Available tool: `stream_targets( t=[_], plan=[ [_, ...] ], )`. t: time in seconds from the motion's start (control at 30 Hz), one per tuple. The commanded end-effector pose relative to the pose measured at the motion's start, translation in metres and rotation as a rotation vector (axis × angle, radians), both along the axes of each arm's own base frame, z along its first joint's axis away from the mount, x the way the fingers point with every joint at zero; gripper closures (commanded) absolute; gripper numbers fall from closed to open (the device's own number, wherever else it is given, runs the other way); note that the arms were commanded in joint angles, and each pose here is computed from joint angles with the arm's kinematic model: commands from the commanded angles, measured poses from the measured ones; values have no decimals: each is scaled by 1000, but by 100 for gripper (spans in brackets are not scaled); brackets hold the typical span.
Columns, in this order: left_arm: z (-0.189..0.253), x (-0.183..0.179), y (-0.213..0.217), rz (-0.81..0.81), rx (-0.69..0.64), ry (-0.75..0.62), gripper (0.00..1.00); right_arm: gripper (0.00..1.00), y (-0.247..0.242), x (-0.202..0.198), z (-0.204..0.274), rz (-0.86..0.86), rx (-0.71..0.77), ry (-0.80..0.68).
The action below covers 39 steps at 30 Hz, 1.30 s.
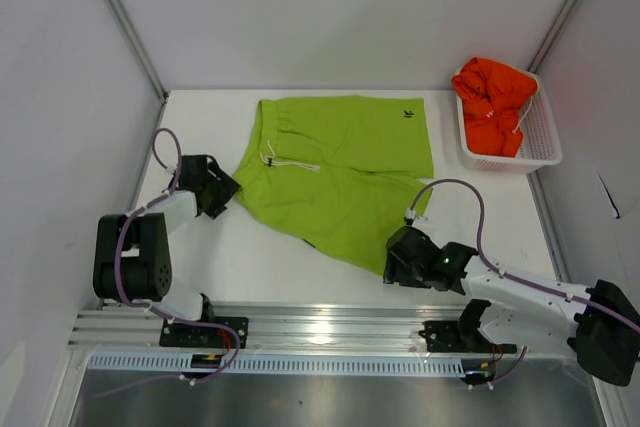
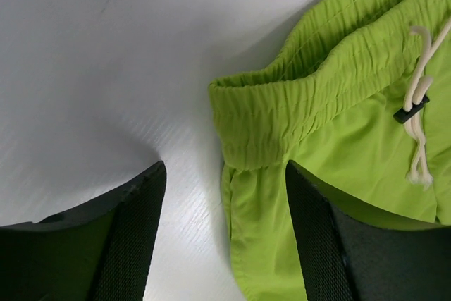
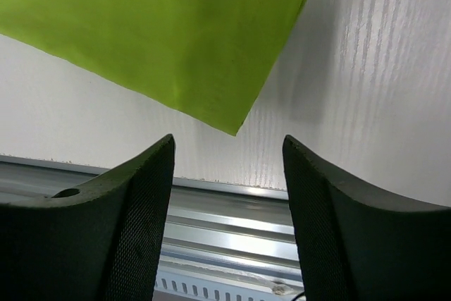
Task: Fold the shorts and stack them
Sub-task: Fold the shorts
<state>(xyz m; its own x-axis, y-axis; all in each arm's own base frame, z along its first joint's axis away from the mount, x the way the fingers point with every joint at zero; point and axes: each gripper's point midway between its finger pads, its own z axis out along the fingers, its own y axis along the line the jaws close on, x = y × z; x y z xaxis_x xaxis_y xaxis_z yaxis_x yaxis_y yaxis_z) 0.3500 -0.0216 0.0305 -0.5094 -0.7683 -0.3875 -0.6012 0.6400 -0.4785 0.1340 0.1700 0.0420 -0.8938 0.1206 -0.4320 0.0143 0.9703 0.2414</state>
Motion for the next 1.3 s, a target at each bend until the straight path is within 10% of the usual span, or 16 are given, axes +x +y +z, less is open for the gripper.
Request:
stream_targets(
  t=[0.0, 0.47, 0.63, 0.8, 1.03, 1.27],
  plan=[
    [9, 22, -2, 7, -34, -58, 30, 37, 16, 4, 0, -59, 101, -6],
    [1, 25, 5, 50, -20, -61, 48, 58, 34, 12, -8, -69, 209, -41],
    [6, 28, 6, 48, -12, -99, 67, 81, 32, 14, -4, -60, 198, -58],
    [6, 27, 7, 51, -6, -95, 64, 100, 29, 8, 5, -59, 203, -52],
    [8, 24, 7, 47, -4, -98, 98, 100, 28, -2, 18, -43, 238, -47],
    [9, 13, 9, 54, 11, -76, 100, 100, 26, -8, 23, -27, 230, -45]
  ],
)
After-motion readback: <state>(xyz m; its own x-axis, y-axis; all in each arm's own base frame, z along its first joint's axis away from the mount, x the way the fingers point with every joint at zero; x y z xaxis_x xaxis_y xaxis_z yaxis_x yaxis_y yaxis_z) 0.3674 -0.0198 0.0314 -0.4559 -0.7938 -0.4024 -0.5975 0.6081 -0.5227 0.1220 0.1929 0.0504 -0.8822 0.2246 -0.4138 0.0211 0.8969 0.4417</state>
